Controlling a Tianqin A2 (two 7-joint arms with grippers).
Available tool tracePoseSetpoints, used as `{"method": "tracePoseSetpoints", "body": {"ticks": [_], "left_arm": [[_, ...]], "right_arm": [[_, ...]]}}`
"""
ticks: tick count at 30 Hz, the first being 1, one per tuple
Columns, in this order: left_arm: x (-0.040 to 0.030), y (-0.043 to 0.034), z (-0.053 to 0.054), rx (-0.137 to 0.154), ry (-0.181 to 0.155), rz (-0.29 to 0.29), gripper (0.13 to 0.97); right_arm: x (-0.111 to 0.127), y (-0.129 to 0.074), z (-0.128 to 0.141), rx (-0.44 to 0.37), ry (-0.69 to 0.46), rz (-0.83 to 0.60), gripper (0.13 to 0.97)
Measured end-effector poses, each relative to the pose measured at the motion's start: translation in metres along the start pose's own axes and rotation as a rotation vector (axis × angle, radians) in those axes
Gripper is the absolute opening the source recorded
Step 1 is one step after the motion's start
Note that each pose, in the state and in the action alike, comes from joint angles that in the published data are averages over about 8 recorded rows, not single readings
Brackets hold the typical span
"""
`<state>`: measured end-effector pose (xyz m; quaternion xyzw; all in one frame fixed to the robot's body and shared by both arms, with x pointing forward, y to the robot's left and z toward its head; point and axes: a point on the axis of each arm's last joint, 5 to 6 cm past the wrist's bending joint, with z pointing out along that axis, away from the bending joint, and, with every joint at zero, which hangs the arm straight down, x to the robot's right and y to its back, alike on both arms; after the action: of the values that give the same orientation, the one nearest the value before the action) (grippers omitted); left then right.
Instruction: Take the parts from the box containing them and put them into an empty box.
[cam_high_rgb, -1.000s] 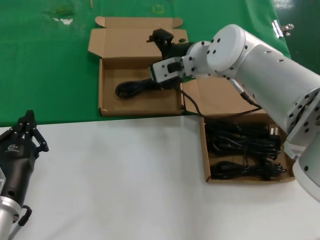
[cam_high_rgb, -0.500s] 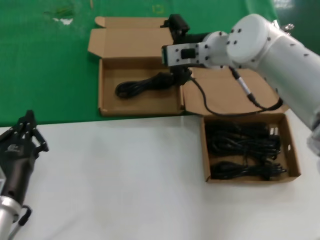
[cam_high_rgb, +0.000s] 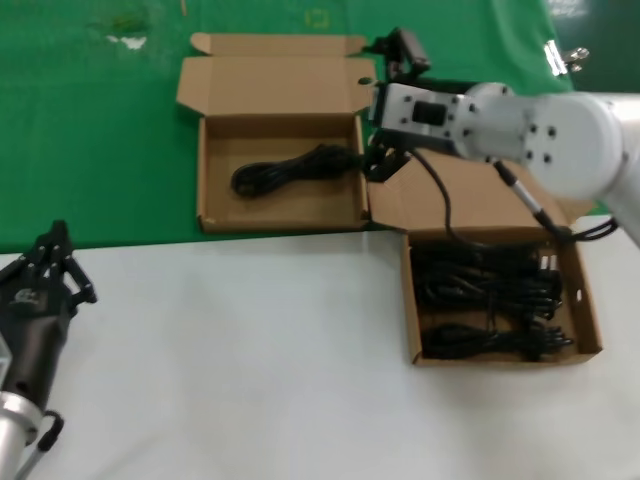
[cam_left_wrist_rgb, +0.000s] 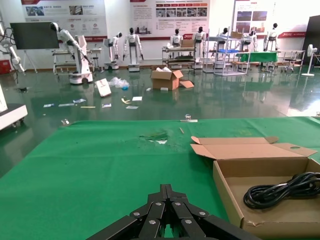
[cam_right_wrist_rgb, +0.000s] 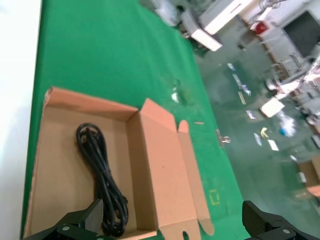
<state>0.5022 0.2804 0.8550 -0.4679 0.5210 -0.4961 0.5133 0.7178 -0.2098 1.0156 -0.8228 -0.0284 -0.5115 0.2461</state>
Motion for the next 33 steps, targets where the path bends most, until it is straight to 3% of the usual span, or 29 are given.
{"method": "tracePoseSetpoints", "body": {"ticks": [5, 15, 24, 33], "left_arm": [[0.0000, 0.0000, 0.000, 0.000, 0.000, 0.000, 0.140], [0.0000, 0.0000, 0.000, 0.000, 0.000, 0.000, 0.161], [0.0000, 0.0000, 0.000, 0.000, 0.000, 0.000, 0.248], [0.0000, 0.0000, 0.000, 0.000, 0.000, 0.000, 0.400]], "right_arm": [[-0.007, 0.002, -0.016, 0.002, 0.027, 0.031, 0.966], [-0.018, 0.002, -0.018, 0.034, 0.042, 0.076, 0.966], [-0.045, 0.001, -0.021, 0.107, 0.078, 0.193, 0.966], [-0.074, 0.003, -0.027, 0.169, 0.129, 0.334, 0.966]]}}
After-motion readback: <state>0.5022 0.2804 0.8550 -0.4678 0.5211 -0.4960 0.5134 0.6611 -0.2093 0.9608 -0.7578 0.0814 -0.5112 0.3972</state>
